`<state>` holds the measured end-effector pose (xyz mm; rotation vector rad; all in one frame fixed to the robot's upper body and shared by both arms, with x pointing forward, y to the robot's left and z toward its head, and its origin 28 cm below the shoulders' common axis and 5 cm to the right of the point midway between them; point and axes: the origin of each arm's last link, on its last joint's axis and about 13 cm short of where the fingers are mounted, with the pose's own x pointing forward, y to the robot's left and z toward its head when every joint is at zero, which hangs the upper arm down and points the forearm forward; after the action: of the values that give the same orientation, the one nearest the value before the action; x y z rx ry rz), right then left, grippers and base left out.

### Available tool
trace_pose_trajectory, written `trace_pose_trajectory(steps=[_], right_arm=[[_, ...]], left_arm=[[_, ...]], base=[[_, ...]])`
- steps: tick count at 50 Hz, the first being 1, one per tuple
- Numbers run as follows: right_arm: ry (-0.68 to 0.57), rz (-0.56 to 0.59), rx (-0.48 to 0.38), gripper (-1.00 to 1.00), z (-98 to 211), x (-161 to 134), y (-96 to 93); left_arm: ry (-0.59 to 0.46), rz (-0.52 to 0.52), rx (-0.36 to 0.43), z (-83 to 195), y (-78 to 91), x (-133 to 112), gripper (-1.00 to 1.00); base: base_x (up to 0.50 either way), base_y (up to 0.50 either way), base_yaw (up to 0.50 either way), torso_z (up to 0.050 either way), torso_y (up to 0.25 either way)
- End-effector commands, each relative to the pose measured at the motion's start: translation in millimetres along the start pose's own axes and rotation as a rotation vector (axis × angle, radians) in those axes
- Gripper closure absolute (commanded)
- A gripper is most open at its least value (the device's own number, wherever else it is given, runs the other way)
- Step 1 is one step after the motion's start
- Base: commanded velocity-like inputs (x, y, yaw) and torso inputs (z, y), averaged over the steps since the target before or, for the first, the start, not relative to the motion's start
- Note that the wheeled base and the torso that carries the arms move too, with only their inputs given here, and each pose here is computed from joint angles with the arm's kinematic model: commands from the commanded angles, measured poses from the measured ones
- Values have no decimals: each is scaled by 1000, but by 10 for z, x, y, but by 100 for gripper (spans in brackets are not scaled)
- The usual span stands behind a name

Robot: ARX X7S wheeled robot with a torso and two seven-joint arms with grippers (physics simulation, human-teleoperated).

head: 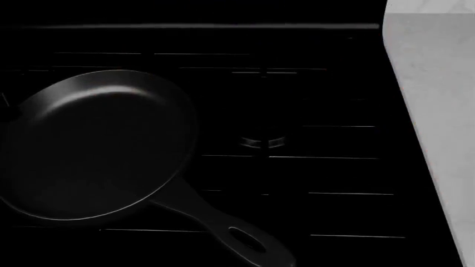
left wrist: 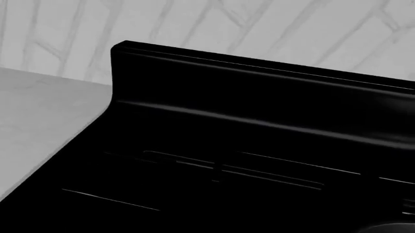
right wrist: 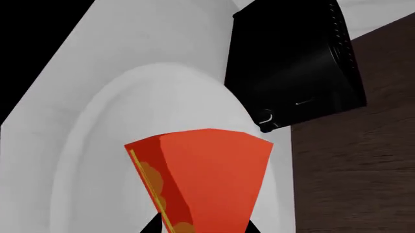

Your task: Pick the cheese from the pan and place it in the bowl.

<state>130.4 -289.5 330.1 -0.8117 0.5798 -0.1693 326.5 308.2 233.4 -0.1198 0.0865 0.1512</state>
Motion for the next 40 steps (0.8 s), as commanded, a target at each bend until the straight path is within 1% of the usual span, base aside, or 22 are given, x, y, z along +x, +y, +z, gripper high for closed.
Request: trace_pose_trajectory(steps=[1, 17, 40], right_arm=[[-2, -58, 33, 100, -5, -23, -73], [38, -43, 64, 100, -52, 153, 4], [47, -34, 85, 100, -68, 214, 42]], left_arm=[[109, -33, -17, -383, -94, -48, -100], [114, -35, -6, -379, -132, -48, -100], [117, -25, -6, -391, -124, -93, -100]], base=[[0, 0, 0, -13, -12], [9, -2, -2, -13, -6], [7, -1, 0, -13, -6]])
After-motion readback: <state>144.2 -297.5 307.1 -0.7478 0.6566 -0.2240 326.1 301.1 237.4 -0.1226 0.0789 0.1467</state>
